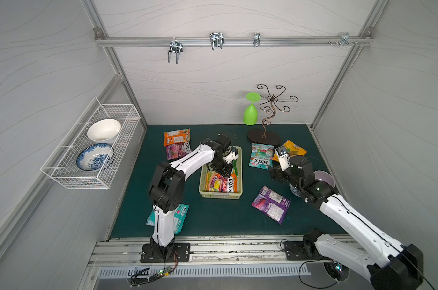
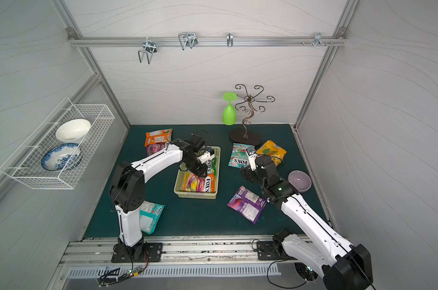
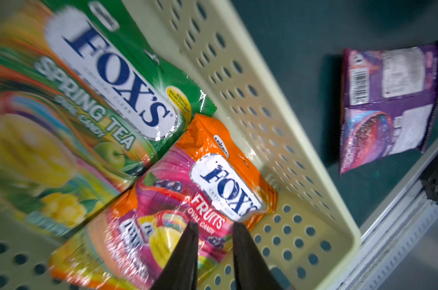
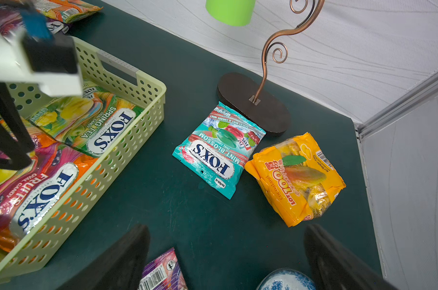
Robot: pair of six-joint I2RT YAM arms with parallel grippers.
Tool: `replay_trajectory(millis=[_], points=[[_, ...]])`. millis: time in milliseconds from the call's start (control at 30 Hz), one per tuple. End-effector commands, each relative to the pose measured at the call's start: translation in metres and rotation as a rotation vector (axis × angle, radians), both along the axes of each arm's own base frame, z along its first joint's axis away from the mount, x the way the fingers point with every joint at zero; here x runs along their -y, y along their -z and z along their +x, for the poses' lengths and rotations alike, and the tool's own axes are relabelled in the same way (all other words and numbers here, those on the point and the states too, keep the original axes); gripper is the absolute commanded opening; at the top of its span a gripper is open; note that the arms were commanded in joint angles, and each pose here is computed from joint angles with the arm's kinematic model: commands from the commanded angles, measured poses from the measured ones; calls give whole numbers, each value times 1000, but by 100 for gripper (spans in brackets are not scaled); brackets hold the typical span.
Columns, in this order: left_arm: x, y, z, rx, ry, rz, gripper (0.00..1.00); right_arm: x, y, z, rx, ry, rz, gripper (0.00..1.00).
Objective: Put the candies in the basket
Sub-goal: Place the candy in the basket, then pick up the candy at the center of the board.
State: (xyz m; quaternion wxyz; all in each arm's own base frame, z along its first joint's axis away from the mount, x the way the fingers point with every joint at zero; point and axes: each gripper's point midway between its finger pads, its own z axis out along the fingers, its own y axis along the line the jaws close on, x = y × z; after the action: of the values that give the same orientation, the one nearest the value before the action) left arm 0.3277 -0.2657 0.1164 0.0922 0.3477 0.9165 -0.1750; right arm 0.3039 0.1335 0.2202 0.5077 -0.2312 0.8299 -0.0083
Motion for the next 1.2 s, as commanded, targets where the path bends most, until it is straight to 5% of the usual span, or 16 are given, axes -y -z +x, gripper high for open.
replay_trajectory(millis=[0, 267, 667, 933, 1167], points=[[-2, -44, -9, 65, -1, -48, 35, 1, 6, -1, -13, 11, 6, 99], [-34, -84, -31, 188, -53, -47, 60, 0, 17, 2, -55, 34, -11, 99], [-87, -84, -70, 265, -100, -25, 85, -15, 41, 3, -266, 61, 37, 99], [-116, -80, -75, 283, -187, -50, 93, -7, 60, -22, -542, 201, 18, 99], [-138, -85, -65, 313, -284, -96, 95, -2, 74, -58, -656, 313, -18, 99]])
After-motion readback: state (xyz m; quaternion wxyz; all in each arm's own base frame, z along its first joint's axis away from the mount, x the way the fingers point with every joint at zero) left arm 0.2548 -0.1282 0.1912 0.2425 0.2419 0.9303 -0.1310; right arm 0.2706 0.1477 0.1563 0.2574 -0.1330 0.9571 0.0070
